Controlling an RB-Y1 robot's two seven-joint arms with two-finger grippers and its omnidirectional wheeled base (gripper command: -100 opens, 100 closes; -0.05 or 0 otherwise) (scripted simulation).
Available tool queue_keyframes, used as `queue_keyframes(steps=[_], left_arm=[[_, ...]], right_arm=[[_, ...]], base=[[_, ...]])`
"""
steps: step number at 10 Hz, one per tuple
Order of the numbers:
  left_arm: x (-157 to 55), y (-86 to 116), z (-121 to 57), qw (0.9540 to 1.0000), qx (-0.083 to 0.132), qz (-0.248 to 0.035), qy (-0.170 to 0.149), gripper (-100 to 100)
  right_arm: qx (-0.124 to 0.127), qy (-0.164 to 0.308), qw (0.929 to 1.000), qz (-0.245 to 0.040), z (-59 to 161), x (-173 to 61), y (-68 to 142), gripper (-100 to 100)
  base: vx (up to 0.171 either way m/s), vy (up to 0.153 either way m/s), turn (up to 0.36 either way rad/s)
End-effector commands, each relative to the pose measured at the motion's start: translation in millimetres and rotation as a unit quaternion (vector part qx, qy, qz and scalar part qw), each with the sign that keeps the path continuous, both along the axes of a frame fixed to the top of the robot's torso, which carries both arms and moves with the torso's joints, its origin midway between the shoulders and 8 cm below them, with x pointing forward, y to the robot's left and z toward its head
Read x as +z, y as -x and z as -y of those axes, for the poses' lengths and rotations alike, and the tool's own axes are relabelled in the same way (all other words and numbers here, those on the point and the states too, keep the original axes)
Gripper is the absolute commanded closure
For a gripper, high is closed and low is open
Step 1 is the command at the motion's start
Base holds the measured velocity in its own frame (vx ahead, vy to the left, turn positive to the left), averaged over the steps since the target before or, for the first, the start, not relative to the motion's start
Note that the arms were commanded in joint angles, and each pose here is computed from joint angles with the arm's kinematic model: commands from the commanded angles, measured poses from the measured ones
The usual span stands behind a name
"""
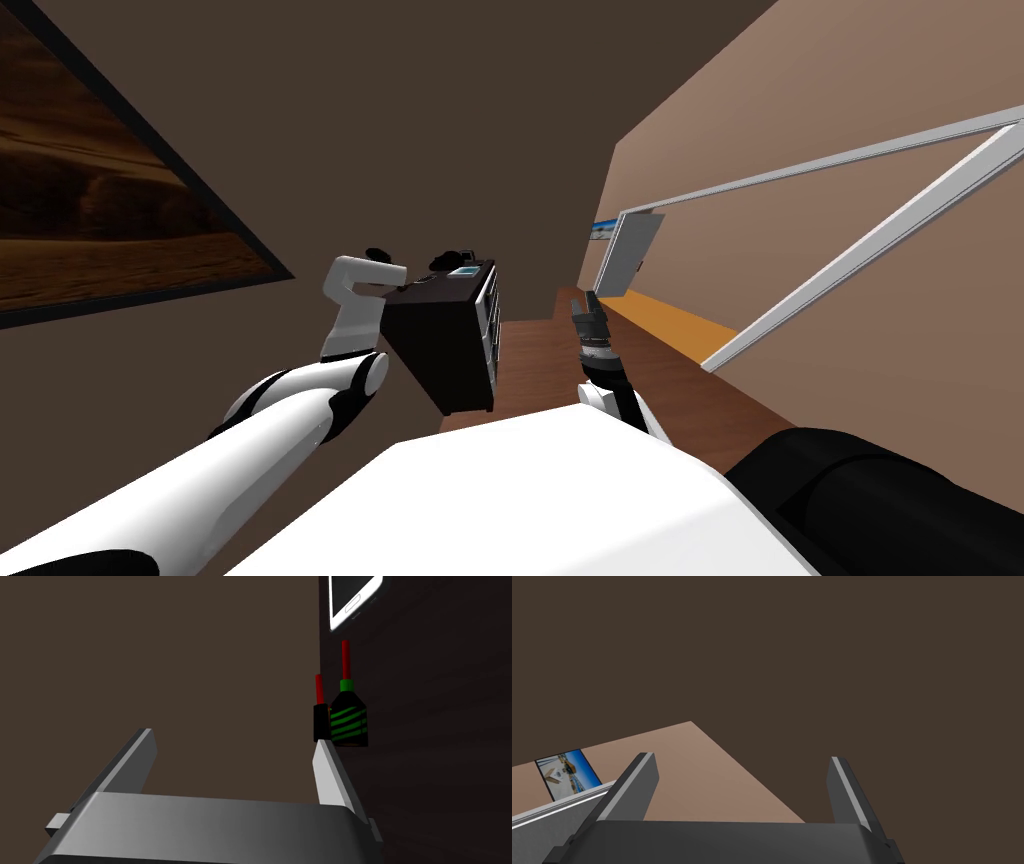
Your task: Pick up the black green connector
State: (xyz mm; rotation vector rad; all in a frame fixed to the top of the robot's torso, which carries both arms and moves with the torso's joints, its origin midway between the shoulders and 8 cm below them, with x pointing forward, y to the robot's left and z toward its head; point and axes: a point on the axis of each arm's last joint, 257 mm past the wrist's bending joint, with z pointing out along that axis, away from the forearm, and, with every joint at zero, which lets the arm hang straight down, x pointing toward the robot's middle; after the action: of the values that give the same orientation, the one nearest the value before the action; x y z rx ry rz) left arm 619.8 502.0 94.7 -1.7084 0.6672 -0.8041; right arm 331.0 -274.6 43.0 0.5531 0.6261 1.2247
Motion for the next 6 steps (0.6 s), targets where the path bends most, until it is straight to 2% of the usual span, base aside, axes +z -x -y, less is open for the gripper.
queue_keyframes(steps=[1, 2, 4, 5, 6], left_arm=[[-6.8, 2.9, -2.2, 0.9997, 0.01, -0.015, 0.015, -100], [-1.7, 4.6, -11.1, 0.9986, 0.025, -0.014, 0.044, -100], [-10.0, 7.4, -12.2, 0.9975, 0.033, -0.03, 0.055, -100], [-5.8, 11.2, -18.9, 0.9946, 0.048, -0.031, 0.086, -100], [-13.9, 13.0, -19.8, 0.993, 0.054, -0.045, 0.095, -100]], right_arm=[[0.0, 0.0, 1.0, 0.0, 0.0, 0.0, 0.0, 0], [0.0, 0.0, 1.0, 0.0, 0.0, 0.0, 0.0, 0], [0.0, 0.0, 1.0, 0.0, 0.0, 0.0, 0.0, 0], [0.0, 0.0, 1.0, 0.0, 0.0, 0.0, 0.0, 0], [0.0, 0.0, 1.0, 0.0, 0.0, 0.0, 0.0, 0]], base=[[0.014, -0.007, 0.001], [0.027, -0.008, -0.091], [0.025, -0.001, -0.023], [0.033, 0.005, -0.074], [0.04, 0.008, -0.061]])
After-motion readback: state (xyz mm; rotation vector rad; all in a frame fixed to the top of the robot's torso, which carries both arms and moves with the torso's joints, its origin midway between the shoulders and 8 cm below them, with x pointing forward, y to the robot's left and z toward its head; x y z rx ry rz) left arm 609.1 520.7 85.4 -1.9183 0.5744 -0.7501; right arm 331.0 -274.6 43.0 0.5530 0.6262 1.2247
